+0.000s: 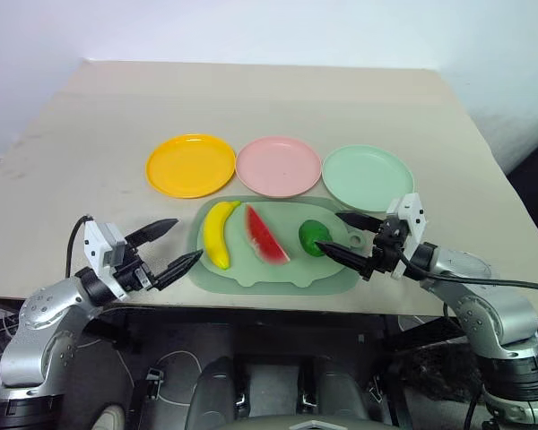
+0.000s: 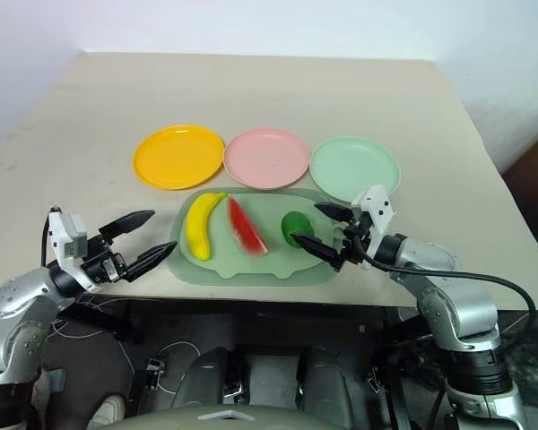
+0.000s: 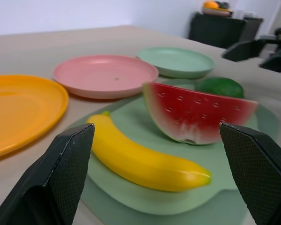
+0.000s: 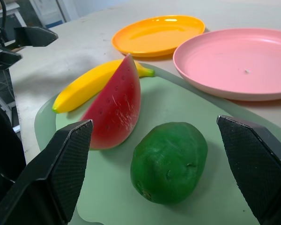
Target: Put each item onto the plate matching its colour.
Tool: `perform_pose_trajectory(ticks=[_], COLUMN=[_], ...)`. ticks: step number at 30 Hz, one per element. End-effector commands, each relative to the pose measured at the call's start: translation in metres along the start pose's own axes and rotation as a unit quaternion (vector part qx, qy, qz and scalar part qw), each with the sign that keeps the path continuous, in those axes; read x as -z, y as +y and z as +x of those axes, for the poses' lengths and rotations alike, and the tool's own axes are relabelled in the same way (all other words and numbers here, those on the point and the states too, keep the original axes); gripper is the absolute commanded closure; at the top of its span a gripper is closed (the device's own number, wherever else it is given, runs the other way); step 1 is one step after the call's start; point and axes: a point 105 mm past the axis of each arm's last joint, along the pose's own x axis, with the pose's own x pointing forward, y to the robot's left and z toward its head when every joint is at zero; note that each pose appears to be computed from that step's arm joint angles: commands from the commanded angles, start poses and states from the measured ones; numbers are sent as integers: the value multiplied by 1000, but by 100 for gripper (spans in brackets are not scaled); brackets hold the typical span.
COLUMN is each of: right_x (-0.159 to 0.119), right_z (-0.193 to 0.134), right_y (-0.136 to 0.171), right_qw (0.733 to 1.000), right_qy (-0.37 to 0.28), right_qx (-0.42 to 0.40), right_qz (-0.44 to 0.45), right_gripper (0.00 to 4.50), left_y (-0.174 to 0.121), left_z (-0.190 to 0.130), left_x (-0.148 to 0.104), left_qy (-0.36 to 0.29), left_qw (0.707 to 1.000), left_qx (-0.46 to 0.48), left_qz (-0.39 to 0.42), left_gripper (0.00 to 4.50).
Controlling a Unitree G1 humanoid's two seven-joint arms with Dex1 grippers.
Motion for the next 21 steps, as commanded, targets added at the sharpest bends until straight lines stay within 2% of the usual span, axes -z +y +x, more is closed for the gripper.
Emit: perform_pose_trajectory(ticks=[1,7,16,21], right_x=[-18,-16,-2,-5], right_z=[-3,-2,-1,12], right_y=[2,-3,-13,-8], right_qw=[1000,1000,999,998], right_qy=[-21,-11,39,28], right_qx=[-2,1,27,14], right_qz=[-23,-13,26,48], right_gripper=[0,0,0,0], left_y=[-6,-8,-11,-8], left_z=[5,14,19,22], left_x=[-10,-12,-6,-10], left_qy=[-10,-18,-21,-28], left_qw=[999,999,999,999], left_qx=[26,33,31,22], left_qz=[18,26,24,27], left_gripper=[4,4,4,4])
